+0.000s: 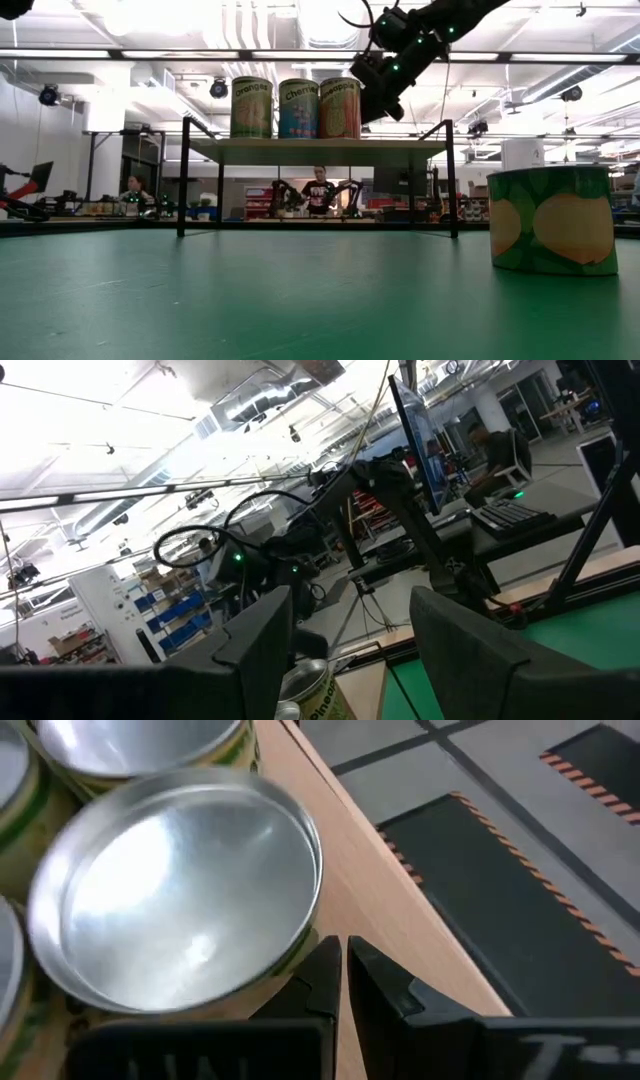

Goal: Pick and place cans onto a shelf
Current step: Put the canned peaches on the shelf, then adjust the canned goods on the shelf, then put the canned sauce on the shelf

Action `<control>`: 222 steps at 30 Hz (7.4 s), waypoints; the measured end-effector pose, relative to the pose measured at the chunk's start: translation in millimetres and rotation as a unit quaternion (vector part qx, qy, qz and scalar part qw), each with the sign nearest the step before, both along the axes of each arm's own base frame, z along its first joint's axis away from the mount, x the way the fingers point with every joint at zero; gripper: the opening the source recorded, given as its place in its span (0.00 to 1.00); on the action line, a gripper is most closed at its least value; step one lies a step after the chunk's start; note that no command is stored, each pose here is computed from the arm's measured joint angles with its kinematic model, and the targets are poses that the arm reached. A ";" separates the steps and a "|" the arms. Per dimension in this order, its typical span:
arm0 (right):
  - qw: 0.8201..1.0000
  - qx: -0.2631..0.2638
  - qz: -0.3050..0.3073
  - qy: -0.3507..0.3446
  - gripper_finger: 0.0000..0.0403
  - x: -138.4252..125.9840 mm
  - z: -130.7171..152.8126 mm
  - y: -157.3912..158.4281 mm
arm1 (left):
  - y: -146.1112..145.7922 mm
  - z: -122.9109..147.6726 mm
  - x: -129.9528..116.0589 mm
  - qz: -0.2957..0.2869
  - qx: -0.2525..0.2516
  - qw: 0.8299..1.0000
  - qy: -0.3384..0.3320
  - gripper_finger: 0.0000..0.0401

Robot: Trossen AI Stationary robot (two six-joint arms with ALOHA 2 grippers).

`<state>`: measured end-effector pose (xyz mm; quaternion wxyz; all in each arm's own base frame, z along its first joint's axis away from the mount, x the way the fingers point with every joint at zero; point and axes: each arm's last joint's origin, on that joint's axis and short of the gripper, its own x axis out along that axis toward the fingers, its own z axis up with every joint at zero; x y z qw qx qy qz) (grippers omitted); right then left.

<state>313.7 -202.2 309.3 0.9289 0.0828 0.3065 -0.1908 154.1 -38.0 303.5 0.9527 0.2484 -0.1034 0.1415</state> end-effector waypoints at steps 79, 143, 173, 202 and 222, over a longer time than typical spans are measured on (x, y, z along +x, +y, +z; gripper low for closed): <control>0.957 -0.198 0.183 -0.110 0.03 -97.0 7.6 162.5 | 189.9 46.1 114.4 0.325 -0.271 0.776 0.467 0.00; 0.958 -0.193 0.180 -0.112 0.03 -97.0 7.6 162.5 | 118.6 66.2 121.5 0.257 -0.246 0.783 0.510 0.00; 0.958 -0.192 0.179 -0.112 0.03 -97.0 7.5 162.5 | 122.7 52.6 134.7 0.261 -0.244 0.783 0.509 0.00; 0.959 -0.190 0.179 -0.110 0.03 -96.7 6.9 162.5 | 121.4 58.9 131.9 0.253 -0.244 0.795 0.494 0.00; 0.968 -0.159 0.170 -0.094 0.03 -75.8 -2.7 158.5 | 17.0 42.0 122.7 0.106 -0.205 0.916 0.329 0.00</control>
